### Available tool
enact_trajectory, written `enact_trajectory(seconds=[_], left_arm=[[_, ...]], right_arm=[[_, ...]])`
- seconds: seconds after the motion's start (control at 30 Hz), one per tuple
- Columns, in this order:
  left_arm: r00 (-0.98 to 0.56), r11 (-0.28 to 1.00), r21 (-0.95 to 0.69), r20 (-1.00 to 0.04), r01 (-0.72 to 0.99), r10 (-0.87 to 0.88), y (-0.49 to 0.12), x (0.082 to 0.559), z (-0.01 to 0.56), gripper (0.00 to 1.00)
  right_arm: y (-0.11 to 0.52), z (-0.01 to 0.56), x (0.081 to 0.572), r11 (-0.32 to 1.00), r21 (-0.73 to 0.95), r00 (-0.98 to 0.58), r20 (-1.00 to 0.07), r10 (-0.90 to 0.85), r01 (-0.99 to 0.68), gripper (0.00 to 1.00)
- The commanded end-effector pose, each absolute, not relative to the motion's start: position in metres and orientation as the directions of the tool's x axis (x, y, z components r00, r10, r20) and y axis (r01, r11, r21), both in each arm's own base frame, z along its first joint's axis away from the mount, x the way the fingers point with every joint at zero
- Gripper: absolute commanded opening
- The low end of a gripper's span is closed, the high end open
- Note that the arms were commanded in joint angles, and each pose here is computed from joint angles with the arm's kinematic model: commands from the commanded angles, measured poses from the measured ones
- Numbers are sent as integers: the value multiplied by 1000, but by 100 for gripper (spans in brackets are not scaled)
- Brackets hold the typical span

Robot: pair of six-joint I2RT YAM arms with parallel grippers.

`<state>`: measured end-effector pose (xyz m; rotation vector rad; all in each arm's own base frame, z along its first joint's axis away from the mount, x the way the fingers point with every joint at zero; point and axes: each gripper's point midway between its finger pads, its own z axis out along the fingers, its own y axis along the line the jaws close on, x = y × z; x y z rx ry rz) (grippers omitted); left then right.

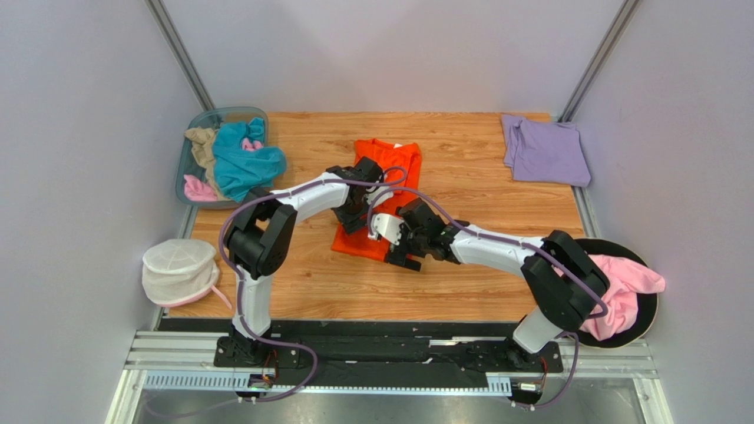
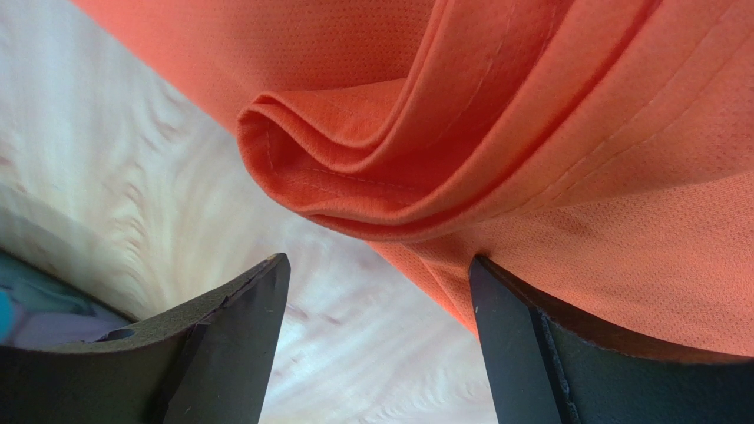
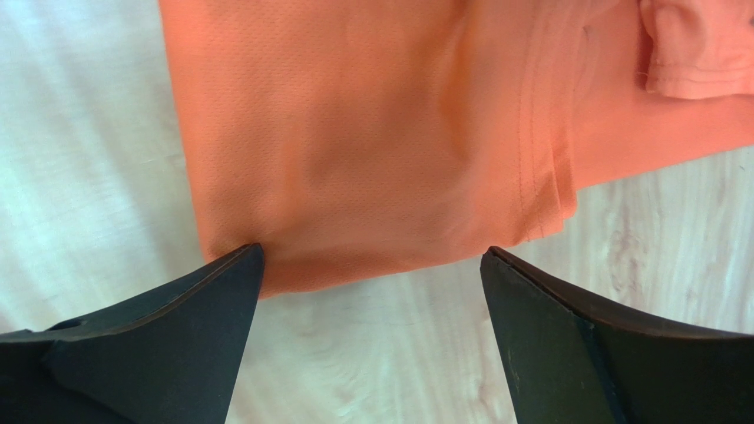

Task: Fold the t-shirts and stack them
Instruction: Fold the tshirt

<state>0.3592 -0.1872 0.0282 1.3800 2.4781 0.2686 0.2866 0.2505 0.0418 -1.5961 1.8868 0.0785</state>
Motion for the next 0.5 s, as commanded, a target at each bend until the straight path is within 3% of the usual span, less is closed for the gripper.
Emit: enact_trajectory(seconds=[0.0,0.2,0.47], left_arm=[[-524,526,189,-63,829,849,-177,302,9,84],[-478,480,138,-48,866,877,-183,261,6,87],[-408,407,84,-6,910,913,-181,217,0,92]], right_arm=[[261,45,245,174,-306,10,-516,-856,-936,100],[270,38,197,65,-254,74,-500,-863,-965,100],[272,40,169,5,-224,108,-491,-865,-975,100]])
